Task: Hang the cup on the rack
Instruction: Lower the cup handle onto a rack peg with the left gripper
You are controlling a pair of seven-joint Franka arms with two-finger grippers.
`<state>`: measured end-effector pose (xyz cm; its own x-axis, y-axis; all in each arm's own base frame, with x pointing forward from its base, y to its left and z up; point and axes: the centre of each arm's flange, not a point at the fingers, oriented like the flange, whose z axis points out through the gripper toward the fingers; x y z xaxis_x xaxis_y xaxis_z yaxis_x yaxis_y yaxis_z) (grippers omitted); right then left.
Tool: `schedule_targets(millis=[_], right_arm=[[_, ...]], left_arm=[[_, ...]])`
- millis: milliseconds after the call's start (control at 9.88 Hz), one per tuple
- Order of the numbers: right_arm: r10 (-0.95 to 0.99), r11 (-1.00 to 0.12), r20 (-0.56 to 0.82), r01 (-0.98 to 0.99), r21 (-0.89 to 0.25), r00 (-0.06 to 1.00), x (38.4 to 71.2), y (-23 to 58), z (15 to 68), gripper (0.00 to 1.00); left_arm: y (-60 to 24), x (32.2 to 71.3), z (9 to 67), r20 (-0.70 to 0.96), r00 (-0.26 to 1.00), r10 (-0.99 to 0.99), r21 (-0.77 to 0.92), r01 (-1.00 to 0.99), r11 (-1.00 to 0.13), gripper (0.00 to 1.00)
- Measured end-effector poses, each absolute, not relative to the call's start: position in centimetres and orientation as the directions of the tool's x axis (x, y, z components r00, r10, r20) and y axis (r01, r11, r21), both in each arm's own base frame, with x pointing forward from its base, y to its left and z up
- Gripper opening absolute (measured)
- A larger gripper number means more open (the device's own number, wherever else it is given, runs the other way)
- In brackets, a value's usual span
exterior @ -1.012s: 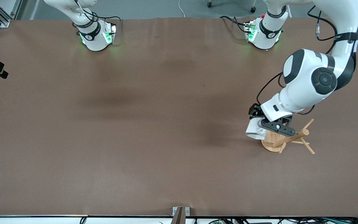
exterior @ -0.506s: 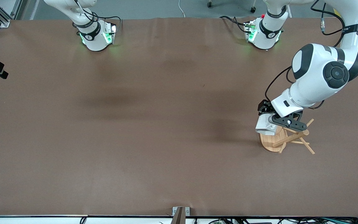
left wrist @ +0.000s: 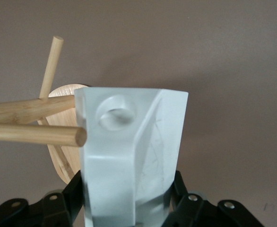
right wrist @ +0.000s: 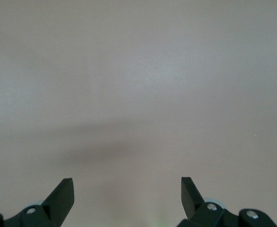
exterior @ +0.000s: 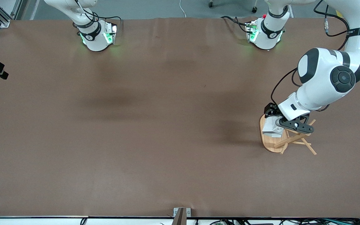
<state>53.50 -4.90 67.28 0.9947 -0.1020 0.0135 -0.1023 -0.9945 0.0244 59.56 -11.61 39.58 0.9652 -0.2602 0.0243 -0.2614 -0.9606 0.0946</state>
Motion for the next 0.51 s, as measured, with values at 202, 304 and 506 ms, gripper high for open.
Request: schedule_targets(millis=[202, 304, 506], right_arm=[[-0.102, -0.994, 0.014, -0.102, 0.024, 0.995, 53.51, -4.90, 67.28, 1.00], [-0.102, -0.994, 0.014, -0.102, 0.024, 0.995, 53.51, -4.90, 67.28, 1.00], [-0.102, -0.994, 0.014, -0.102, 0.024, 0.995, 53.51, -4.90, 67.28, 1.00]], left_arm=[[-11.65, 59.80, 39.70, 0.035, 0.965, -0.259, 0.094, -0.261, -0.961, 0.74], [-11.67, 59.93, 39.87, 0.040, 0.965, -0.258, 0.095, -0.261, -0.961, 0.74], [-11.80, 60.12, 40.06, 0.047, 0.968, -0.245, 0.116, -0.249, -0.962, 0.74]])
